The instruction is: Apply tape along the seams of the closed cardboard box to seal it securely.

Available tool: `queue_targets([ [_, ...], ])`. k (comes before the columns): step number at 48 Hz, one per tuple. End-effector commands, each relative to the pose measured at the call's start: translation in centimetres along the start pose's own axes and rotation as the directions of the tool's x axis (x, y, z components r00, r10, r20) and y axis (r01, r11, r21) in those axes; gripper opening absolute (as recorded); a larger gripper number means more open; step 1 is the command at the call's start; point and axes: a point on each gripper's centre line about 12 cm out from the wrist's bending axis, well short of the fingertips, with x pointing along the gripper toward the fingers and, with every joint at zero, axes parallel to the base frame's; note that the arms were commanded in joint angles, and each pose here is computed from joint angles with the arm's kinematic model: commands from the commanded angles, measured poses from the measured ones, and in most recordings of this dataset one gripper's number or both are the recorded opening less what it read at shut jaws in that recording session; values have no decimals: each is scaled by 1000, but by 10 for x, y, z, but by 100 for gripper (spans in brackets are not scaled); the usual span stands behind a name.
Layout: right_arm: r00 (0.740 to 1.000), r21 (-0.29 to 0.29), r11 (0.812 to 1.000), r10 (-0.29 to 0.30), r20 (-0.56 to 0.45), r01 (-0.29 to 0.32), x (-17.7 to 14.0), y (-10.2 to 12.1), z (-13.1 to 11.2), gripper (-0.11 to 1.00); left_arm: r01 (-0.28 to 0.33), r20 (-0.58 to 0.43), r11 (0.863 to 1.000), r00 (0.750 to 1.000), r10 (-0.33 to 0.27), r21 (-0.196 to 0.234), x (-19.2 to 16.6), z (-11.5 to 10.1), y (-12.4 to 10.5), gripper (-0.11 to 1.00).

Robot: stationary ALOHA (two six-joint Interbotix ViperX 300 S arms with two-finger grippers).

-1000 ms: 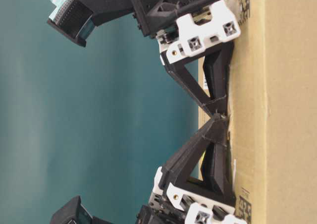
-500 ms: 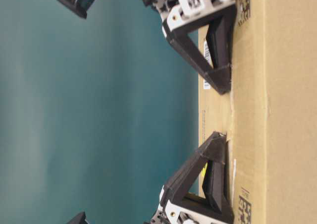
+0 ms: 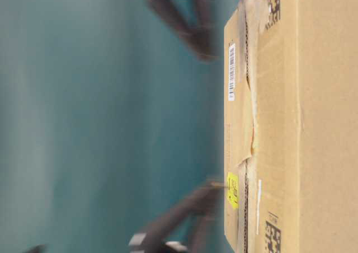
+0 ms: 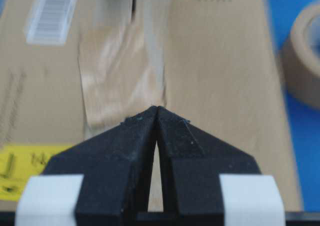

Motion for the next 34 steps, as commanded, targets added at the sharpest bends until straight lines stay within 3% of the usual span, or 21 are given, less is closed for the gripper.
queue_targets([
  [1,997,-18,999,28,70,-27,-17,6,23,-1,4,67,1000,998,-4,3,-17,33,-1,0],
  [9,993,-44,998,52,108,-47,-46,9,40,-1,6,89,1000,996,-6,3,-43,44,-1,0],
  [17,992,-53,996,73,101,-68,-76,9,42,-1,9,103,1000,995,-8,-3,-67,37,-1,0],
  [34,995,-58,994,98,13,-98,-127,3,20,-1,11,142,1000,990,-10,-3,-119,6,0,0],
])
